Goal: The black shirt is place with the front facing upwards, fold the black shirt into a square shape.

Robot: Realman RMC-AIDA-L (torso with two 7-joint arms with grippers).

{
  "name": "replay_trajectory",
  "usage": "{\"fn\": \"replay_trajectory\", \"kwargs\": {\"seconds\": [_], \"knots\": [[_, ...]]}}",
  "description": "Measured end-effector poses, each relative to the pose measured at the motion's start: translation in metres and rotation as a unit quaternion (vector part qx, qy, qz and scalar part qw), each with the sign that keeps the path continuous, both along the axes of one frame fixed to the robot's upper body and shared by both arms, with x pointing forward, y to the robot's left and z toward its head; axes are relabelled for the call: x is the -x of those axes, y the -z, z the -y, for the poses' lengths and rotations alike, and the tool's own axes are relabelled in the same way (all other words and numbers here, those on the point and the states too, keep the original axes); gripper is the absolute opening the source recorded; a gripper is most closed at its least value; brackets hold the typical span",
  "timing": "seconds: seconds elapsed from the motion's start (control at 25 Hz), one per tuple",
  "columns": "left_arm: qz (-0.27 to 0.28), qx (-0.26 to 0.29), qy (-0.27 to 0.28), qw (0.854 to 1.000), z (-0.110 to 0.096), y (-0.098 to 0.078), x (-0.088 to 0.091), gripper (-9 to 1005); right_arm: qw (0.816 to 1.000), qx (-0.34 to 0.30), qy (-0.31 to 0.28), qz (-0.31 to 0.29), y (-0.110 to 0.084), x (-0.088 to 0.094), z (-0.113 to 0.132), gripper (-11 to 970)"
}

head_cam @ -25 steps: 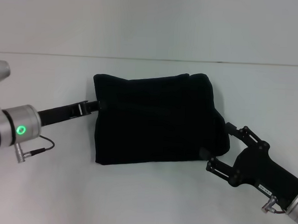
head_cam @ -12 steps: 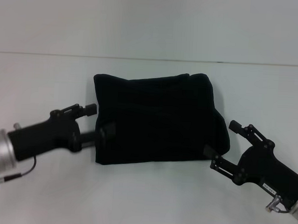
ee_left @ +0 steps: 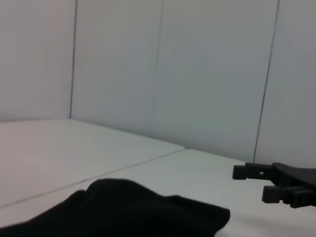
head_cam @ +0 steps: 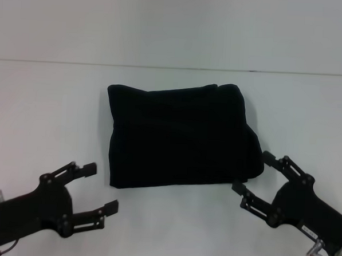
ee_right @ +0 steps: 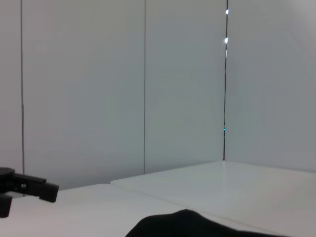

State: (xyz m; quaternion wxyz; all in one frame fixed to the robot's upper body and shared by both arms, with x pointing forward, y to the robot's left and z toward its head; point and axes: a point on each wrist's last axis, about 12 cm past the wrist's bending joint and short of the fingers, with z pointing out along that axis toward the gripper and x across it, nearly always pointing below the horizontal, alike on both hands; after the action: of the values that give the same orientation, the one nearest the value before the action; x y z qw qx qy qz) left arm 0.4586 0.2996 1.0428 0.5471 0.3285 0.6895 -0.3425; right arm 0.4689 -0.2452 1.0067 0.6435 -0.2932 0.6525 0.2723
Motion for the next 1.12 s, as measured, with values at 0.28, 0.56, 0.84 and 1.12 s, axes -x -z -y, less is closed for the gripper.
{"fn": "replay_trajectory", "kwargs": {"seconds": [0.28, 0.56, 0.84, 1.12], "knots": [[-0.005, -0.004, -0.029, 1.0, -0.01, 0.008, 0.012, 947, 1.0, 0.004, 0.013, -0.024, 0.009, 0.013, 0.005, 903], [-0.012, -0.018, -0.03, 0.999, -0.011, 0.011, 0.011, 947, 1.0, 0.009, 0.008, -0.029, 0.011, 0.015, 0.004, 902], [-0.011, -0.021, -0.029, 0.999, -0.013, 0.01, 0.01, 947, 0.999, 0.014, 0.004, -0.032, 0.012, 0.015, 0.003, 903], [-0.021, -0.039, -0.036, 0.998, -0.014, 0.014, 0.006, 947, 0.999, 0.026, 0.008, -0.039, 0.014, 0.011, 0.003, 904]]}}
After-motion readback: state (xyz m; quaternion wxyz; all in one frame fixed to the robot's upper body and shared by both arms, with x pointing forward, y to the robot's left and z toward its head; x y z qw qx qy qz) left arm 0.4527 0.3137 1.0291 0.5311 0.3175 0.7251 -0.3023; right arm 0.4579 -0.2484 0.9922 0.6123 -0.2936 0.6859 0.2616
